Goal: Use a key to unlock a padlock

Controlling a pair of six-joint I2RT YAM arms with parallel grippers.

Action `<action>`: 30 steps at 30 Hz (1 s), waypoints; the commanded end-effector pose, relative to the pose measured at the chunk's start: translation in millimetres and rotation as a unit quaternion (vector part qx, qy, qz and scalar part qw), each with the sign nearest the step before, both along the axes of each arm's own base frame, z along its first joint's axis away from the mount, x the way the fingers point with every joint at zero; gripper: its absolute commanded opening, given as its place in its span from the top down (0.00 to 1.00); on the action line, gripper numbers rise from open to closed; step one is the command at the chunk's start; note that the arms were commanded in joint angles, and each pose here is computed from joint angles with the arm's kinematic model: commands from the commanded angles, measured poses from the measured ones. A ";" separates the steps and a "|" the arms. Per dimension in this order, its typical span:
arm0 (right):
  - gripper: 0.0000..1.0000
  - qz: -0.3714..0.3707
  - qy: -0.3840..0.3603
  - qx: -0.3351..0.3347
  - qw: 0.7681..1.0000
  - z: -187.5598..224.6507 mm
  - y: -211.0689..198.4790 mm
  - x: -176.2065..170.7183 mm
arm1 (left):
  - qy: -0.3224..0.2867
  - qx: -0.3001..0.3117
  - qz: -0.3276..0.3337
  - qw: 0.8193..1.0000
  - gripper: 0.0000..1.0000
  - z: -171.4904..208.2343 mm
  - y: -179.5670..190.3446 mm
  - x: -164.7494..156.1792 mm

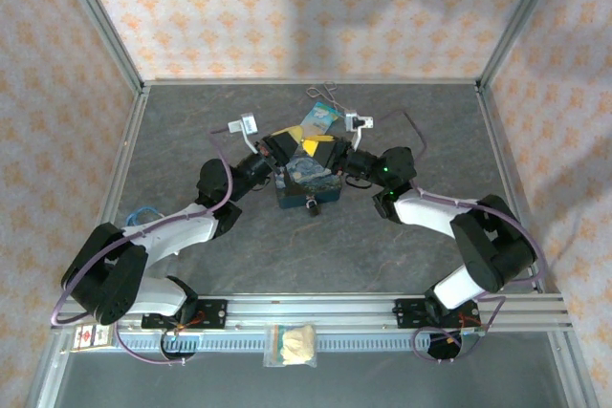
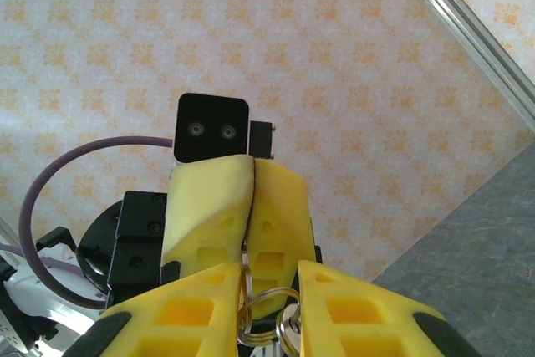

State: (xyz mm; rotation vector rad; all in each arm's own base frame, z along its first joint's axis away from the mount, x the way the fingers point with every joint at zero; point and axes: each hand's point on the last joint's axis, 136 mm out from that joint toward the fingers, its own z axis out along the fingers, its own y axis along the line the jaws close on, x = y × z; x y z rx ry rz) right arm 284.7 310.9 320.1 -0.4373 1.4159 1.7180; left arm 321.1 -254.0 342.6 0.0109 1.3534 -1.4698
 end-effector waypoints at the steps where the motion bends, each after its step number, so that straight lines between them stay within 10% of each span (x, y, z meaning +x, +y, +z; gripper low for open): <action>1: 0.84 0.015 -0.047 0.027 0.998 26.5 1.7 -10.4 | -0.021 -0.018 -0.013 1.000 1.00 10.7 -1.8 -9.6; 11: 1.00 -0.001 -0.037 0.009 0.999 15.5 0.4 -4.7 | -0.021 -0.015 -0.002 1.000 1.00 10.8 2.2 -11.3; 13: 1.00 -0.009 -0.033 -0.001 0.999 10.8 -1.2 -2.2 | -0.016 -0.006 0.009 1.000 0.75 8.4 4.5 -8.8; 16: 1.00 -0.030 -0.030 -0.030 0.999 -0.5 -4.7 3.5 | -0.002 0.010 0.047 0.999 0.09 3.1 17.6 0.1; 17: 1.00 -0.042 -0.030 -0.045 0.998 -5.3 -6.3 6.6 | 0.005 0.019 0.064 0.998 0.05 -0.3 23.6 4.6; 23: 1.00 -0.131 -0.041 -0.179 0.974 -45.1 -21.5 25.0 | 0.093 0.098 0.155 0.979 0.07 -51.0 64.0 40.4; 30: 1.00 -0.124 -0.050 -0.257 0.957 -63.2 -25.9 19.7 | 0.057 0.090 0.056 0.993 0.21 -42.9 36.9 24.7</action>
